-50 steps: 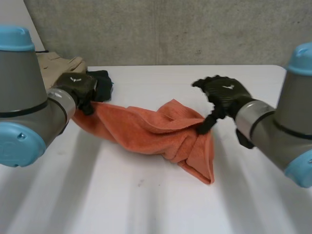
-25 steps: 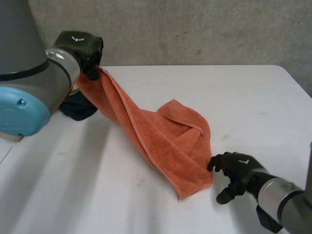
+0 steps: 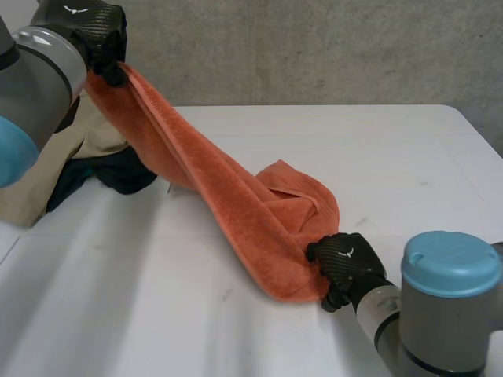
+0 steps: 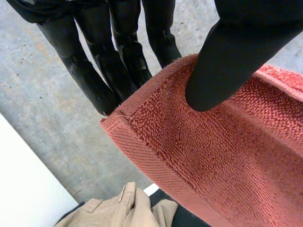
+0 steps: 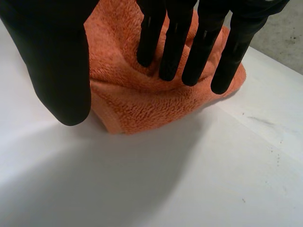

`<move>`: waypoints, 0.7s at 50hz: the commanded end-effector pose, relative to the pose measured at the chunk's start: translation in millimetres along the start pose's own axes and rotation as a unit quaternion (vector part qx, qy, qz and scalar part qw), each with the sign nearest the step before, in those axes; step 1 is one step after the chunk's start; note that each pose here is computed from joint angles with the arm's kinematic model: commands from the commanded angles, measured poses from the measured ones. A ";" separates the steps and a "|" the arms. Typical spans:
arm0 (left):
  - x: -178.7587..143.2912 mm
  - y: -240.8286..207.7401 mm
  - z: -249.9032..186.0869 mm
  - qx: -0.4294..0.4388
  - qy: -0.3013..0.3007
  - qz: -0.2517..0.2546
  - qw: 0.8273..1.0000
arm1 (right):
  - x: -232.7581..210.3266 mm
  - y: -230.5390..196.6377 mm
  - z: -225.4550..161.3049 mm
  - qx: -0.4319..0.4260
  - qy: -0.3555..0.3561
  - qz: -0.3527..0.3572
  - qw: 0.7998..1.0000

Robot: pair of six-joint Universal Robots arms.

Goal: Fold the laundry.

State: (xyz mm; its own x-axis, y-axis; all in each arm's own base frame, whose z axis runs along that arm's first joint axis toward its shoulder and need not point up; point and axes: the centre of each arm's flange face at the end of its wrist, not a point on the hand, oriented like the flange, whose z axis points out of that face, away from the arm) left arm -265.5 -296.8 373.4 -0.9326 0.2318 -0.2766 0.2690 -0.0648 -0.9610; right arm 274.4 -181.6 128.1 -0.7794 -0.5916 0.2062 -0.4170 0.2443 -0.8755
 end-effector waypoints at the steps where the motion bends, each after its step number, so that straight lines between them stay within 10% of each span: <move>1: -8.9 4.4 3.9 -0.008 -0.012 -0.003 1.000 | 2.8 7.7 12.9 -0.012 0.026 -0.007 1.000; 12: -15.0 24.1 -8.9 -0.062 -0.002 0.000 0.998 | 85.2 -60.5 -0.5 0.088 0.186 -0.004 0.979; 18: -4.0 55.9 -31.4 -0.130 0.070 0.072 0.986 | 149.5 -112.3 -26.9 0.098 0.226 -0.129 0.960; 27: 14.5 113.3 -55.5 -0.196 0.184 0.208 0.940 | 185.2 -117.3 -42.1 -0.033 0.141 -0.192 0.971; 35: 29.7 130.7 -11.3 -0.153 0.161 0.216 0.951 | 188.9 -102.0 12.5 -0.061 0.051 -0.200 0.977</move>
State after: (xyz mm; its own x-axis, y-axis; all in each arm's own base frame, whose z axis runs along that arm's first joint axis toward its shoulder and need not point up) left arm -239.9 -257.8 251.1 -0.5910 0.5838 -0.5567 0.7334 0.1014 -0.6722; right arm 163.7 -299.0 278.4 -0.6205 -0.4915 0.6111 -0.7362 0.0967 -0.6698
